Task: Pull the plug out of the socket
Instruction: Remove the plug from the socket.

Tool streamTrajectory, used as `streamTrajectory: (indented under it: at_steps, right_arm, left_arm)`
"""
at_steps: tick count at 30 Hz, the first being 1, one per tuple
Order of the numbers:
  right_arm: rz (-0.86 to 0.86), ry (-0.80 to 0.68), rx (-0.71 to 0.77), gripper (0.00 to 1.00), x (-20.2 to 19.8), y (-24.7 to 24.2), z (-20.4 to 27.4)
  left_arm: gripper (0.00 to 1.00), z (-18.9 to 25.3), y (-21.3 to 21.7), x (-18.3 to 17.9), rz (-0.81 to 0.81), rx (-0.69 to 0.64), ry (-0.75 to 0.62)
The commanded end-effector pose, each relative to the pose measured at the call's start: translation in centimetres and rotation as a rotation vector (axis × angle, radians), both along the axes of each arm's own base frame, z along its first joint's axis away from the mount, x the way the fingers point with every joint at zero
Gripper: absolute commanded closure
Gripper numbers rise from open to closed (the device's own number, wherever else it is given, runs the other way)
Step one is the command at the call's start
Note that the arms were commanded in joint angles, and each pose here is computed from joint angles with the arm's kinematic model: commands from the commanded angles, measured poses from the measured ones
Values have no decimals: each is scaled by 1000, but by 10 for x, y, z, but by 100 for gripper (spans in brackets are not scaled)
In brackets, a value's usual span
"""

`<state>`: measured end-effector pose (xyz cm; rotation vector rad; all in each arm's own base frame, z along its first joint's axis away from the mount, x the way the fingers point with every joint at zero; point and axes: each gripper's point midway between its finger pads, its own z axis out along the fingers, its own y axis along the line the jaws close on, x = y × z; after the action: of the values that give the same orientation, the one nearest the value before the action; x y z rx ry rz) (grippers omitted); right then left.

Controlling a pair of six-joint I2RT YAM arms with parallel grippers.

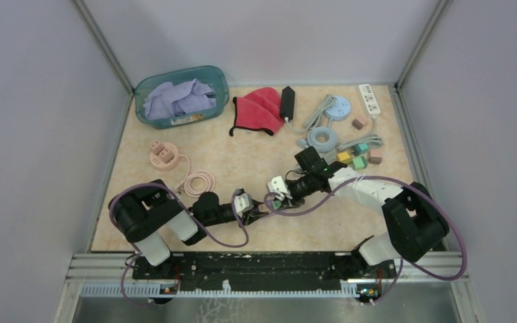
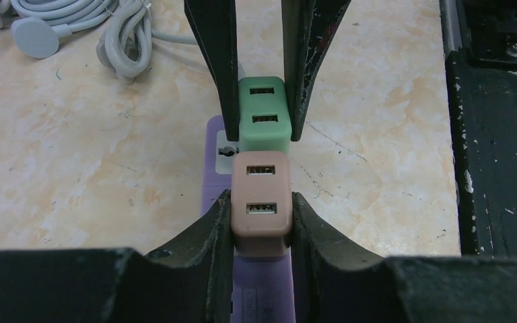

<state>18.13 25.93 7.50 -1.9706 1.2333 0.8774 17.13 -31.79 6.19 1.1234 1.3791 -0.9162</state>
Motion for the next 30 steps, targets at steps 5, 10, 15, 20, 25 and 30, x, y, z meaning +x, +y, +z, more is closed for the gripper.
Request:
streamTrajectory:
  at_steps: [5,10,15,20,25,30]
  right_arm:
    - [-116,79,69,100,7,29,26]
    - [-206,66,63,100,31,9,26]
    - [-152,-25,30,100,28,-16,26]
    - [-11,-10,67,100,0,-17,29]
    - [-22,46,142,100,-5,1,42]
    - [-137,72,187,100,12,15,53]
  left_arm:
    - [100,-47,17,-16,3,138,148]
    - [100,-50,22,-18,14,146,158]
    - [100,-51,22,-18,19,151,159]
    - [100,-51,19,-17,15,144,163]
    - [100,-49,17,-17,12,138,170]
    - [100,-50,15,-17,7,140,185]
